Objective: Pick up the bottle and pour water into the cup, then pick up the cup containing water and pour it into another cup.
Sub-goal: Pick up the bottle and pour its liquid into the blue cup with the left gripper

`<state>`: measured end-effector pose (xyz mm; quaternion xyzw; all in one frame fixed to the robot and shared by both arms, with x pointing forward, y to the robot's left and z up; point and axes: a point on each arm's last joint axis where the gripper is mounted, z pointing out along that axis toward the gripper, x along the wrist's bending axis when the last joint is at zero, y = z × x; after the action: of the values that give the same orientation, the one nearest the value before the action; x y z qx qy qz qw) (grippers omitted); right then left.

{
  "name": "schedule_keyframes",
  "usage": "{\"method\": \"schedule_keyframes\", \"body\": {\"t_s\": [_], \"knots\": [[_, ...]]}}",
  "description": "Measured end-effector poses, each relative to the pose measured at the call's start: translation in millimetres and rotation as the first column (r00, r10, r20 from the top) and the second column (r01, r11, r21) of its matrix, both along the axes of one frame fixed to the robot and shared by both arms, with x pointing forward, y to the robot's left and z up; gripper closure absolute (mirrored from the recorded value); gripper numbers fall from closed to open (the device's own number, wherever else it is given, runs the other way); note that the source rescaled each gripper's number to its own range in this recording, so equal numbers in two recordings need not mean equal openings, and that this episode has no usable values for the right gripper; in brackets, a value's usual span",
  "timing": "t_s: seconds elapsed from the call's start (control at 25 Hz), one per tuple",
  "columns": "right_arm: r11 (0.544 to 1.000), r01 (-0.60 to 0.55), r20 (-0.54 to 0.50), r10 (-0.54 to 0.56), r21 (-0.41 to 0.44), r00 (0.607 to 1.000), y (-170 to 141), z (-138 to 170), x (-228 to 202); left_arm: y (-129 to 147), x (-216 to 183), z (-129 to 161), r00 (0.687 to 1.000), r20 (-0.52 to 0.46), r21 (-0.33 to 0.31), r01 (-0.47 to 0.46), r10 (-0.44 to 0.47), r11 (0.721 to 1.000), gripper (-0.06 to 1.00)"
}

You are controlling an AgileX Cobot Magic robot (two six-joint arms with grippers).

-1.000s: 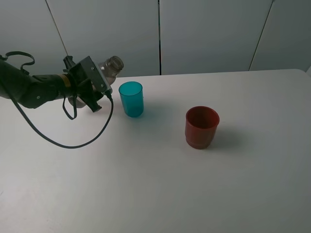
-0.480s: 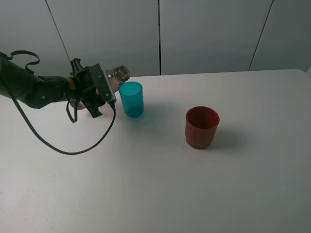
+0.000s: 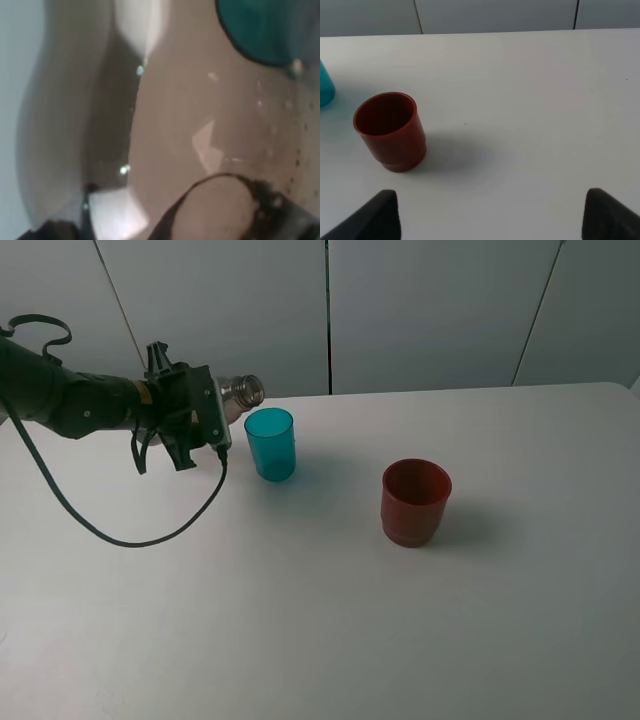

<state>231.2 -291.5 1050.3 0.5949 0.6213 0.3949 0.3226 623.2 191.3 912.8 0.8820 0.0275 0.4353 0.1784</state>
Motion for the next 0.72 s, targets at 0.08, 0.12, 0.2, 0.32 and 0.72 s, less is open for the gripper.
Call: {"method": "schedule_keyframes", "body": {"t_s": [0.08,0.12,0.2,0.32,0.72], "knots": [[1.000,0.000,0.000,0.000,0.000,1.000,0,0,0,-1,5,5,1.000,0.007,0.025,0.007,-0.007,1.000,0.88],[1.000,0.000,0.000,0.000,0.000,1.000,0,0,0,-1,8,9,1.000,0.012,0.036,0.011,-0.012,0.999,0.88],[1.000,0.000,0.000,0.000,0.000,1.000,0,0,0,-2,13,14,0.999,0.022,0.058,0.023,-0.024,0.998,0.88],[1.000,0.000,0.000,0.000,0.000,1.000,0,0,0,-3,17,19,0.998,0.032,0.114,0.056,-0.060,0.992,0.88],[1.000,0.000,0.000,0.000,0.000,1.000,0,0,0,-3,20,22,0.991,0.037,0.212,0.117,-0.128,0.970,0.88]]}}
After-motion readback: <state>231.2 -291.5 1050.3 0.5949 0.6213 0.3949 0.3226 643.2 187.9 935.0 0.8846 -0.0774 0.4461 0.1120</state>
